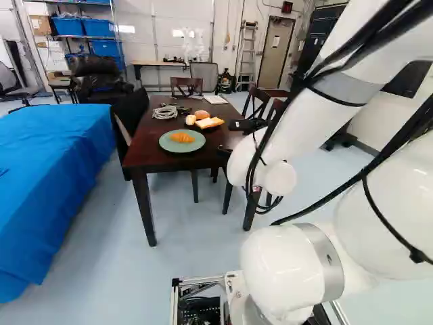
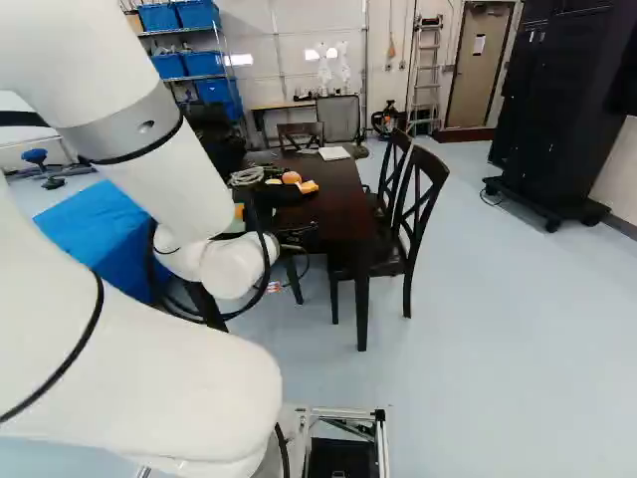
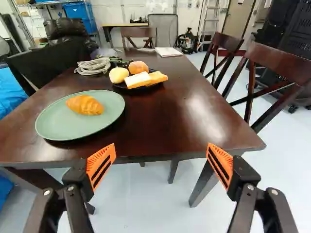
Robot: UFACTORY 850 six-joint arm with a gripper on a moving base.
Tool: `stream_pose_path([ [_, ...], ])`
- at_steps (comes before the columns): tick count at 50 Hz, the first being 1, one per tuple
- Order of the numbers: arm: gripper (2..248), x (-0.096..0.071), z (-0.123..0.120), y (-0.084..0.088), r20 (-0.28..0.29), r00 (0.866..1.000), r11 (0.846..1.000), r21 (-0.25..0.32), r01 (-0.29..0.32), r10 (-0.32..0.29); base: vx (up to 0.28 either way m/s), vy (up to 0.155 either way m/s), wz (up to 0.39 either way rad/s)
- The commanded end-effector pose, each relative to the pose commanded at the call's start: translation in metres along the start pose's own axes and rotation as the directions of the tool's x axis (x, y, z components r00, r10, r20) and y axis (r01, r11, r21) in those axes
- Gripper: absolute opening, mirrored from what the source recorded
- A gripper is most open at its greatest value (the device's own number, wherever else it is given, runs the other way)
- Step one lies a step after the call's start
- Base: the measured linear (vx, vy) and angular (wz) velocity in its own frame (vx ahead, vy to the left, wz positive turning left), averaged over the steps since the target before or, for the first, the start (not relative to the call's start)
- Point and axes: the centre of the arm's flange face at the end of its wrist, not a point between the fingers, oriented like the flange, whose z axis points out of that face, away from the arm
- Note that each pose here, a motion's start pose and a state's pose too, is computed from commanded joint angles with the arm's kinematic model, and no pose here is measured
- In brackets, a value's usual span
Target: Move the croissant to the empty plate
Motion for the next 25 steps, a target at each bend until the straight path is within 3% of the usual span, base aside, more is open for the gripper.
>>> stream_pose_path([
  [25, 247, -0.0062, -0.0073, 0.0011, -0.020, 1.000, 1.000, -0.002, -0.004, 0.004, 0.000, 0.000, 0.000],
])
